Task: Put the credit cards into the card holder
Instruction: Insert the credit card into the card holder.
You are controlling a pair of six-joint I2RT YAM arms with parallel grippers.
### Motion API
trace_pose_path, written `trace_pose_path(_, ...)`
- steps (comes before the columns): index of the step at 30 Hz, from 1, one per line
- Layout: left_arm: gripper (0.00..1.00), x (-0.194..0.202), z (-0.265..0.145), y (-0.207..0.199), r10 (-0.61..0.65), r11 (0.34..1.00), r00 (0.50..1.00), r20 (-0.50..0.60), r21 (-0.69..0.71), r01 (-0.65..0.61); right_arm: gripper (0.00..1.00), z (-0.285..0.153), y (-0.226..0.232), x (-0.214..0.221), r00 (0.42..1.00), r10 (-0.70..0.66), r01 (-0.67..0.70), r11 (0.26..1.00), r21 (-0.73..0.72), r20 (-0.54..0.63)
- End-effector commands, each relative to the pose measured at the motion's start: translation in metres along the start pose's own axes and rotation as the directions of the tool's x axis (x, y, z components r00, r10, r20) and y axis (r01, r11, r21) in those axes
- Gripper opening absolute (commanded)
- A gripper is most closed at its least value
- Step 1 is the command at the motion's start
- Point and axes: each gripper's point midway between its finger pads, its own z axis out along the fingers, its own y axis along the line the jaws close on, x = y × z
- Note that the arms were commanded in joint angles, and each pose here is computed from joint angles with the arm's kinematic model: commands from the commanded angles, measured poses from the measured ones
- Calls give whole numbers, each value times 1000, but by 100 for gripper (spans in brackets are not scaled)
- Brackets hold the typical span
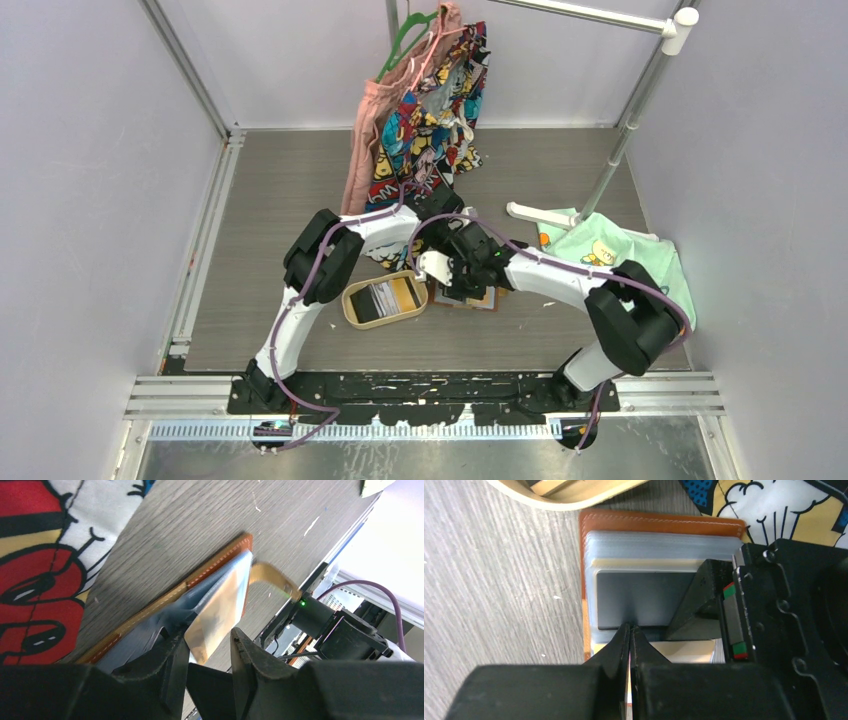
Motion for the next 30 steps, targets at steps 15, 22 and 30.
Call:
trace_pose_path(15, 39, -9, -22, 4, 24, 998, 997, 69, -64, -19, 4, -9, -24, 11, 997, -18, 26, 995, 93, -81)
trace_pose_path(22, 40, -16, -40, -18, 69, 997, 987, 145, -29, -65, 13, -46, 20, -24, 978, 83, -44, 980, -196, 193)
trace_pose_path(30, 40, -26, -60, -48, 130, 987, 958, 257, 62, -151, 25, -91, 8, -42, 852, 415, -315, 894, -320, 320)
